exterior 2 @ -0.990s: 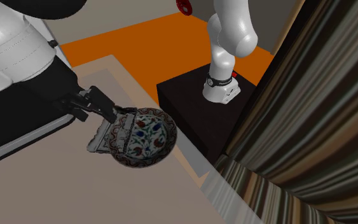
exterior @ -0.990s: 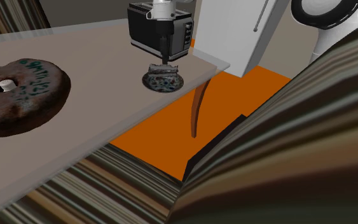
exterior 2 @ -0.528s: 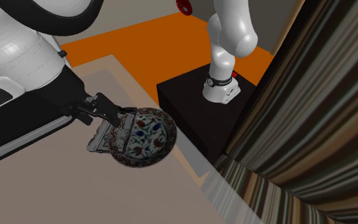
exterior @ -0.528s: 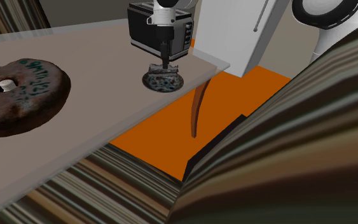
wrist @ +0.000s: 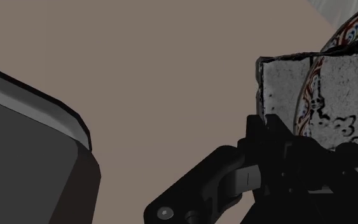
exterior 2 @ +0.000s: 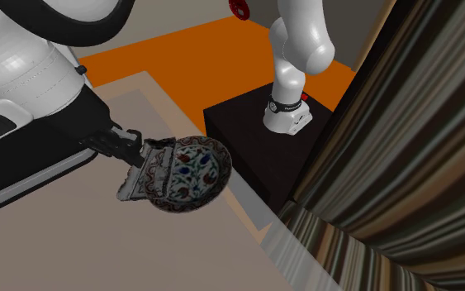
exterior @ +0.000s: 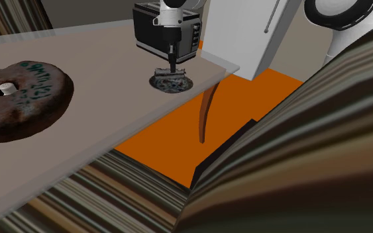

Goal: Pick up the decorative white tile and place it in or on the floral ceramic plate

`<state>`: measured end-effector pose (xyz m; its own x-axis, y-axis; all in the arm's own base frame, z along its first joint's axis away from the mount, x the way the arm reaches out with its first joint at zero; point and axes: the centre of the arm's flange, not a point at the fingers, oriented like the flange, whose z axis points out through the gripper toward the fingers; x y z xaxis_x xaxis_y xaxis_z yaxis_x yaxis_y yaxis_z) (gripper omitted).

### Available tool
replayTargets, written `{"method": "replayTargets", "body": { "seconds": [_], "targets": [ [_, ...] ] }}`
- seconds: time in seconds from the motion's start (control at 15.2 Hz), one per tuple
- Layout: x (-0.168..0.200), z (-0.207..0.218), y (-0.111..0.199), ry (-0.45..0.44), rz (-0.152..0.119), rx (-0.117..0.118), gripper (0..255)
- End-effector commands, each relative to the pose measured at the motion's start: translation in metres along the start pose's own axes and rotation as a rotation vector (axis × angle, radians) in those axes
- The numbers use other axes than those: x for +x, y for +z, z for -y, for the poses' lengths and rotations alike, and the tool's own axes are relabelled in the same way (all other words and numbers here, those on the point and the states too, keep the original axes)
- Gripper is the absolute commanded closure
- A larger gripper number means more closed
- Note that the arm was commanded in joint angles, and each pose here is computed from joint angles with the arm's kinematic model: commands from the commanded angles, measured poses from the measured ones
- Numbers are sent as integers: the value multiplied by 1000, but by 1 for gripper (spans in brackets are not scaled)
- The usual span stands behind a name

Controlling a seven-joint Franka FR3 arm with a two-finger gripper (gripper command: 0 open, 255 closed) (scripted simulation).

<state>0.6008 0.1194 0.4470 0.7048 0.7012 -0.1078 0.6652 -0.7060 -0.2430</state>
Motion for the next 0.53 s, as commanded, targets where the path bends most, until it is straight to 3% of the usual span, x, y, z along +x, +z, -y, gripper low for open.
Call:
{"method": "replayTargets", "body": {
  "seconds": [0.0, 0.46],
  "targets": [
    [0, 0, 0, 0, 0, 0, 255],
    [-2, 4, -15, 0, 0, 0, 255]
  ]
}}
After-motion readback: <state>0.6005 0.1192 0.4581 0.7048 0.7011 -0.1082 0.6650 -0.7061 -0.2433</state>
